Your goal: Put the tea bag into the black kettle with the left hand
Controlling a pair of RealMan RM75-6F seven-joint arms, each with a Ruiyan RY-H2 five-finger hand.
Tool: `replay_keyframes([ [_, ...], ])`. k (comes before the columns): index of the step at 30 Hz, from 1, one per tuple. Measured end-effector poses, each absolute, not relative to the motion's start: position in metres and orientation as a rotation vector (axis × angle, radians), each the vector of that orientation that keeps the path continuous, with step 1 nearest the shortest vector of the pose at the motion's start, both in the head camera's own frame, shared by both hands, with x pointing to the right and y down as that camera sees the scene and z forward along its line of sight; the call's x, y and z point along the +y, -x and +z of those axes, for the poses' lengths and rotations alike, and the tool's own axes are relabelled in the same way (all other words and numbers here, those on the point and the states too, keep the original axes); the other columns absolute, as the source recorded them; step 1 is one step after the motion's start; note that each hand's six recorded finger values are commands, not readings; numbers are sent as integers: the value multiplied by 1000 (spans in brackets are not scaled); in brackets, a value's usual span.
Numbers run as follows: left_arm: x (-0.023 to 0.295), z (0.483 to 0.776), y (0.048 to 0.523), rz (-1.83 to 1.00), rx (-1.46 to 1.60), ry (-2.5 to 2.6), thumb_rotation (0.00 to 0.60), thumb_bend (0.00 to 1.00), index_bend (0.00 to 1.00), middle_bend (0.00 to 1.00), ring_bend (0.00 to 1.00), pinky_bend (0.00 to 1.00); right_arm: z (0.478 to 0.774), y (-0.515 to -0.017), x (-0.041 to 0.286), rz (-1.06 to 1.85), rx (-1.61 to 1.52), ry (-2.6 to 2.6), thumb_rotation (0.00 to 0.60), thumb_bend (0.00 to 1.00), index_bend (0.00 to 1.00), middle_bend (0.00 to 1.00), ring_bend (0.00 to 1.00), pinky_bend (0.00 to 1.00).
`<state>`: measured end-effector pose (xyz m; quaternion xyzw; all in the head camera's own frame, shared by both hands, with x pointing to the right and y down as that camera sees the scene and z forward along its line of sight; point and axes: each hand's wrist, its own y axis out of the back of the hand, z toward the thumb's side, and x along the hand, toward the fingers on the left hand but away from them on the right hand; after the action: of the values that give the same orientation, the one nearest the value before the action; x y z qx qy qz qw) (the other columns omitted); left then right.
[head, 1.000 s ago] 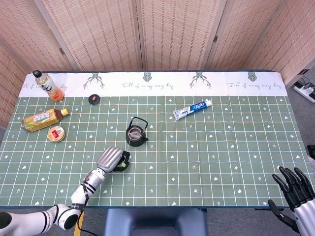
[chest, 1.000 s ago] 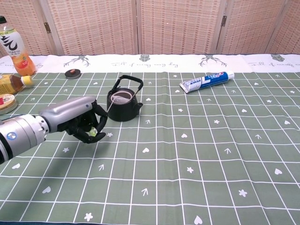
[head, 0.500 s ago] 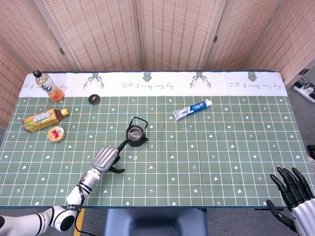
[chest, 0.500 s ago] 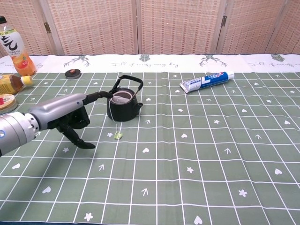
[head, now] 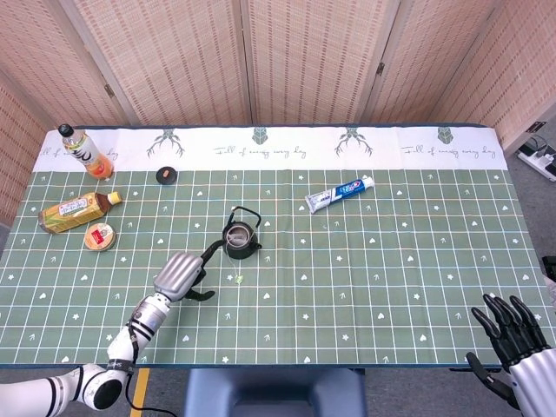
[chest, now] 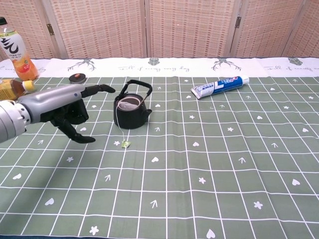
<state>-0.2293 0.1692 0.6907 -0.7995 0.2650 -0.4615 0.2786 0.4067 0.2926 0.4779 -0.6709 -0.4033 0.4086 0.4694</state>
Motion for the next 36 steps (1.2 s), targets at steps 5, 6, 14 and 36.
replay_keyframes([
  [5, 161, 689, 226, -1321, 619, 2077, 600, 336, 4, 1000, 1000, 1000, 477, -408, 292, 1000, -993, 1647, 600, 365, 0, 0, 64, 0],
  [6, 159, 690, 225, -1346, 592, 2055, 600, 336, 2, 1000, 1000, 1000, 476, -408, 292, 998, -994, 1646, 600, 366, 0, 0, 64, 0],
  [14, 149, 701, 207, -1472, 448, 1950, 600, 339, 37, 1000, 1000, 1000, 474, -411, 293, 990, -1004, 1650, 600, 365, 0, 0, 64, 0],
  [36, 153, 728, 185, -1512, 362, 1922, 600, 341, 49, 1000, 1000, 1000, 472, -413, 293, 982, -1016, 1652, 600, 365, 0, 0, 62, 0],
])
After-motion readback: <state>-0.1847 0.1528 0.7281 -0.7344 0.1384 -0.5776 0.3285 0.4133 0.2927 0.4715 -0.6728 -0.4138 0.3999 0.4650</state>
